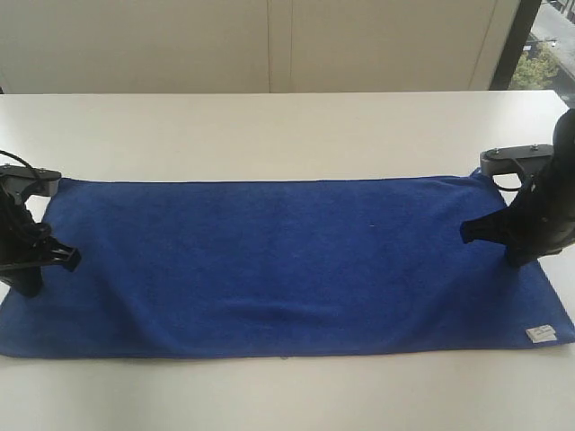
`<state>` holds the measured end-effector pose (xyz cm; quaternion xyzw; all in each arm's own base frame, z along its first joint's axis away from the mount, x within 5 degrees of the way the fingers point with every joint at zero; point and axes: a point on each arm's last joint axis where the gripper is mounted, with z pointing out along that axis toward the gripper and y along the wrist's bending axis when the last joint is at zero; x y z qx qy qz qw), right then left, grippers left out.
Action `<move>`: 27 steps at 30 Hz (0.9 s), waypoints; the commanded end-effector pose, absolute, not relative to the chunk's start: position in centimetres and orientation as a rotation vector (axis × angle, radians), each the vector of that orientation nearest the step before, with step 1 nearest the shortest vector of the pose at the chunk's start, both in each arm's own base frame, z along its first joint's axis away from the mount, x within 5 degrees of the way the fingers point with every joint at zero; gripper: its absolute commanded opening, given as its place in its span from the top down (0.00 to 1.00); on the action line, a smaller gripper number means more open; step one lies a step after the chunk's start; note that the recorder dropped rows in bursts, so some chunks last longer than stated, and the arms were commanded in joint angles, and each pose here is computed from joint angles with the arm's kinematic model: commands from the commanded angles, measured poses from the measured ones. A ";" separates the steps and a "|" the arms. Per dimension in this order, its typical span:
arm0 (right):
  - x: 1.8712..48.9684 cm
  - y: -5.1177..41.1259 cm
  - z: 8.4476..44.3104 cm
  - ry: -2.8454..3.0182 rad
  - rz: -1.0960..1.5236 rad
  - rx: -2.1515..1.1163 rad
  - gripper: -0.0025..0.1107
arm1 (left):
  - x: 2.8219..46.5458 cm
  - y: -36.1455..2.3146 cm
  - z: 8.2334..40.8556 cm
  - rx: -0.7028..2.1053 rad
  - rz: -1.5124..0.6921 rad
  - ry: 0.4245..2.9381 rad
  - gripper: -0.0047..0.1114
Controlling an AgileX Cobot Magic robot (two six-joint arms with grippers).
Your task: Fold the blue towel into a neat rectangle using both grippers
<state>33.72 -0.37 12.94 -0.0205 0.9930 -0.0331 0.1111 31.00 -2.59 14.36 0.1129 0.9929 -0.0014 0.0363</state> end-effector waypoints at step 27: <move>32.4 -0.7 20.0 2.726 -0.098 0.045 0.98 | 32.1 -4.4 21.2 0.371 -0.269 2.906 0.96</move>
